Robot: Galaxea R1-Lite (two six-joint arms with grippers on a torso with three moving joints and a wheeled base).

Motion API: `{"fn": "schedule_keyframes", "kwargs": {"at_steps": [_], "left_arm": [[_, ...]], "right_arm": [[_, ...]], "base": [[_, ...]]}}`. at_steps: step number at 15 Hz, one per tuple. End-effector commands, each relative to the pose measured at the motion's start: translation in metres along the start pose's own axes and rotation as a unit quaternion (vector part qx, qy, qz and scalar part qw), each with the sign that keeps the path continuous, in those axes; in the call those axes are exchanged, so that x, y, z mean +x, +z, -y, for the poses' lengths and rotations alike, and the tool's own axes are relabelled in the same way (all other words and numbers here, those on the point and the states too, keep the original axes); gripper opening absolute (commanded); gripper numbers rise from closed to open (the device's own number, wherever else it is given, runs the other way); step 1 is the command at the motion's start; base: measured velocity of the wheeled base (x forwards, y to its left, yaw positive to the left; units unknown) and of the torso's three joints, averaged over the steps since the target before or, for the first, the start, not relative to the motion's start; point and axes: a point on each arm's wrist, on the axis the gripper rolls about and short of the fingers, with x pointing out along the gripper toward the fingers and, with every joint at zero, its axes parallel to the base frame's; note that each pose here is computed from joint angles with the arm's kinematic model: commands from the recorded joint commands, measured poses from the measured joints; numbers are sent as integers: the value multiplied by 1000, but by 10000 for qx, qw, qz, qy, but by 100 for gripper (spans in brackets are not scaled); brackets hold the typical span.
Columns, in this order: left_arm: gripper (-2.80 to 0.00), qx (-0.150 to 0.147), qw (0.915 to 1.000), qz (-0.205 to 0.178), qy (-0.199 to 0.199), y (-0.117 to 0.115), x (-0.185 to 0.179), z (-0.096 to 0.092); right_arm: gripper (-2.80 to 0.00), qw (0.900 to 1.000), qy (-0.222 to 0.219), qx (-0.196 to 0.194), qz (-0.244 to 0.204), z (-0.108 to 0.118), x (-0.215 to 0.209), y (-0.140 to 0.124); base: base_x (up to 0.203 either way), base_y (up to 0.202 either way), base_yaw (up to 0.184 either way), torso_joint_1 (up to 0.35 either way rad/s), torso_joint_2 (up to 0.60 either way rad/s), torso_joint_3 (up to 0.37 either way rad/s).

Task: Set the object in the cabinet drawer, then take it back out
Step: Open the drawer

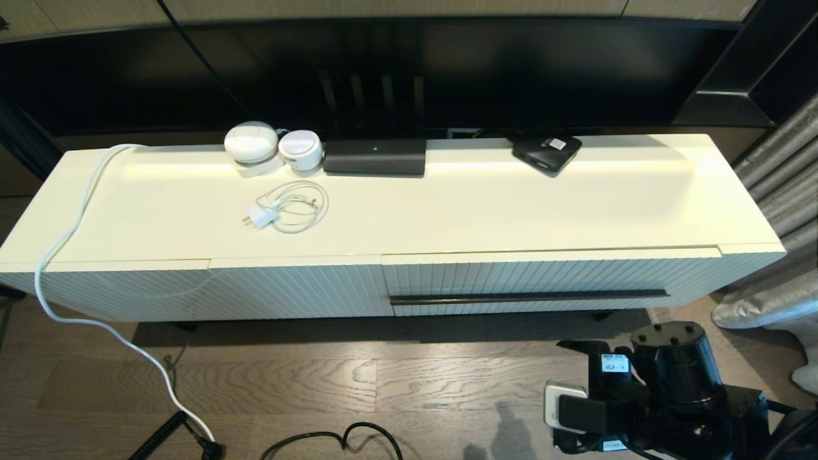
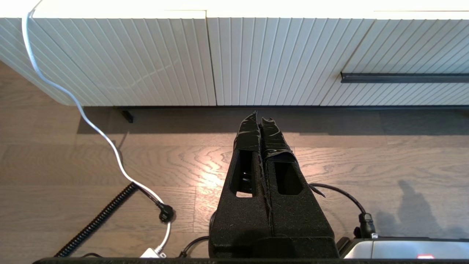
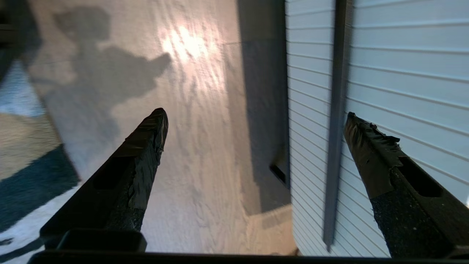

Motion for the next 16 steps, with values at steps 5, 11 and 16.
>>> {"fn": "schedule_keyframes", "kwargs": {"at_steps": [5, 11, 16], "left_arm": [[-280, -3, 10000, 0, -2, 0, 0, 0], [-280, -3, 10000, 0, -2, 0, 0, 0], [-280, -3, 10000, 0, 6, 0, 0, 0]], "right_arm": [[0, 9993, 348, -90, 53, -7, 6, -1], [0, 9977, 650, -158, -71, -16, 22, -4], [0, 9971, 741, -58, -186, -16, 48, -4]], "base": [[0, 0, 0, 0, 0, 0], [0, 0, 0, 0, 0, 0], [0, 0, 0, 0, 0, 0]]}}
